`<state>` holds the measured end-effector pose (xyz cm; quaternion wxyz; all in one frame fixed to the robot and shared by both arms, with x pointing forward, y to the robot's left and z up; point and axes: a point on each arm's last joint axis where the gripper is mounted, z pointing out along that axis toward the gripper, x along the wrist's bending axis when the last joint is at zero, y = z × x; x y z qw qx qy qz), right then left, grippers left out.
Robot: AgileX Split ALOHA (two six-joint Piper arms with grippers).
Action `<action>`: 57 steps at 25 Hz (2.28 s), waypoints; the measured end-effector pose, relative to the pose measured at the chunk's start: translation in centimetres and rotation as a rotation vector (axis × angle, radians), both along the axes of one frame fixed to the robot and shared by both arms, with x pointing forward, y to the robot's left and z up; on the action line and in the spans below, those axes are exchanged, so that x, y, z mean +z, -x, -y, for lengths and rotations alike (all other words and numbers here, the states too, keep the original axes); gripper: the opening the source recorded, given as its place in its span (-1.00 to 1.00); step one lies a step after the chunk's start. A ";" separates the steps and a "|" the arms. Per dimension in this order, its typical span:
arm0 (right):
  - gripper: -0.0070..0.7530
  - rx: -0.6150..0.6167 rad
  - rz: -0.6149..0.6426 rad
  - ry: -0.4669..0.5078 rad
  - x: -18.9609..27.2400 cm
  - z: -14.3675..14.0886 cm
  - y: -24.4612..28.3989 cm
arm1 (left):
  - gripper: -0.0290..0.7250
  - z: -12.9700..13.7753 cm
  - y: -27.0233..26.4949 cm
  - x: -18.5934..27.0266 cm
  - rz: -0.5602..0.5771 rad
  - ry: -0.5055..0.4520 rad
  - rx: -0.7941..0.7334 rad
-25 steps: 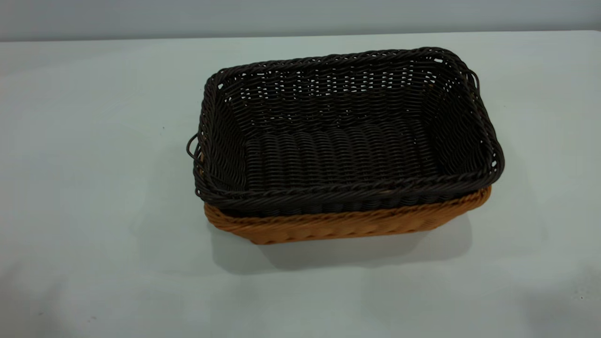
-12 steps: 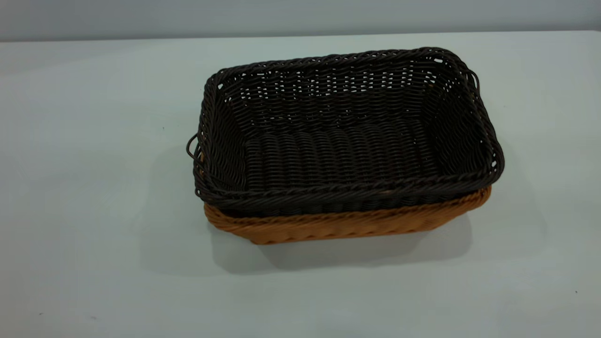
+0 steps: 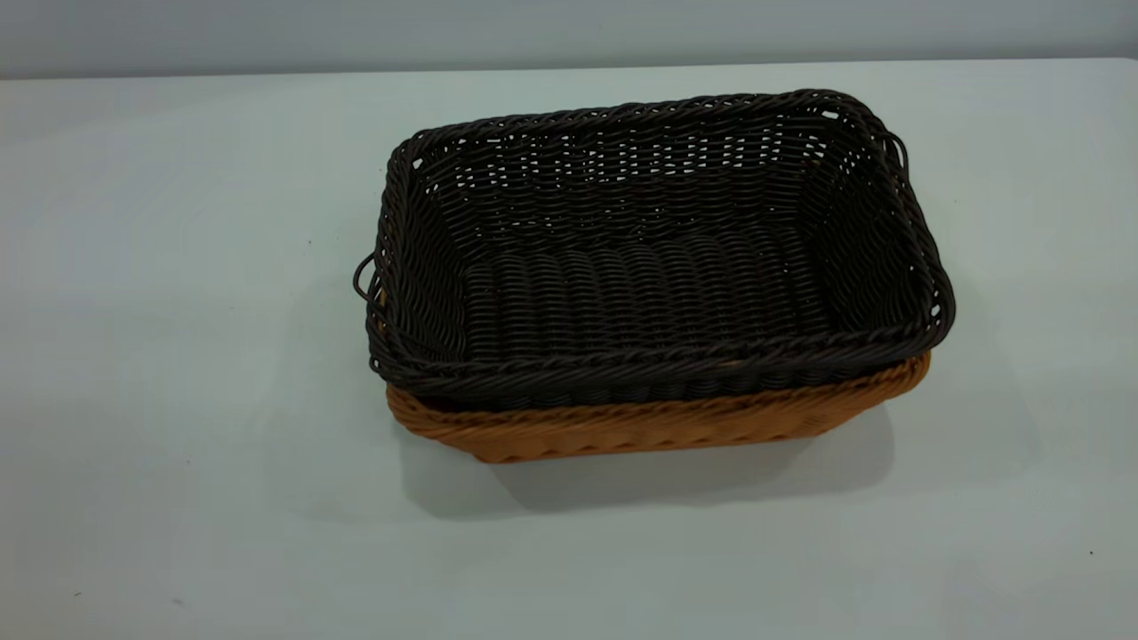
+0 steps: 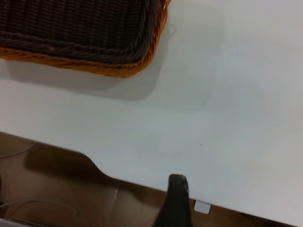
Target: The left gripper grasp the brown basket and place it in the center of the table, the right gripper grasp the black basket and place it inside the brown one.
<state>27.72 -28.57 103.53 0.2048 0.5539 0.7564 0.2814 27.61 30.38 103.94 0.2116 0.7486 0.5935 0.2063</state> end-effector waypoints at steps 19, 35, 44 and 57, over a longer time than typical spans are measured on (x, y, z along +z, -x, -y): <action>0.55 -0.033 0.010 -0.006 0.0 0.1 0.1 | 0.23 0.5 2.6 -0.3 0.116 0.110 -0.291; 0.55 -0.180 0.317 -0.063 0.5 1.2 4.5 | 0.23 0.0 2.7 -0.3 0.138 0.082 0.133; 0.55 -0.181 0.317 -0.063 0.5 1.2 4.5 | 0.23 -0.1 4.8 -0.3 0.293 0.091 0.285; 0.55 -0.181 0.317 -0.063 0.5 1.2 4.5 | 0.23 -0.1 5.3 -0.4 0.317 0.094 0.287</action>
